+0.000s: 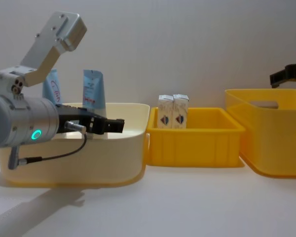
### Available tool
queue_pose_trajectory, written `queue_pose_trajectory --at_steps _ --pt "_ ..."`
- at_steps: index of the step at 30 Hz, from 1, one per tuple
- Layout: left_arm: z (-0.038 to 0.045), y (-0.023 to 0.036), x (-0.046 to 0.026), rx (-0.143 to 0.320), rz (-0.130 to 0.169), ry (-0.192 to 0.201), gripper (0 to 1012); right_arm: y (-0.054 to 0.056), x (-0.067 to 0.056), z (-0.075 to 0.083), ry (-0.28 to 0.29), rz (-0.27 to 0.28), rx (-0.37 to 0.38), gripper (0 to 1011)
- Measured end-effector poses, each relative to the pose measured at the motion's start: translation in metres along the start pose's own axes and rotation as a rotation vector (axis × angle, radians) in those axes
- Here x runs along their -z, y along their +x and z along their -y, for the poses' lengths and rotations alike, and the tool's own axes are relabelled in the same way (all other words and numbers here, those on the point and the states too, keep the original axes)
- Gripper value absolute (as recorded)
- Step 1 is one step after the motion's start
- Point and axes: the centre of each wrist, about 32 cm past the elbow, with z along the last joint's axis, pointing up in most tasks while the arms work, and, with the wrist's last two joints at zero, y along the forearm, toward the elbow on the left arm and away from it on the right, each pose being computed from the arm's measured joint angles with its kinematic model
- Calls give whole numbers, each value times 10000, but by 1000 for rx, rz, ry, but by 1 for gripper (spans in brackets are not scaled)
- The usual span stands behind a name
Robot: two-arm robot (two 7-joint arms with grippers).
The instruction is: Bimanual collaborative sorting of washing and personal care products
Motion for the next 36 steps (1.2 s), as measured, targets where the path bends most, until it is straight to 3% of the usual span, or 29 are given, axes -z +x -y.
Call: queue_pose_trajectory --at_steps 9,36 --pt "-10 11 -1 -8 7 8 1003 0 0 0 0 0 0 1001" --pt "118 116 -19 -10 40 15 1003 0 0 0 0 0 0 1001"
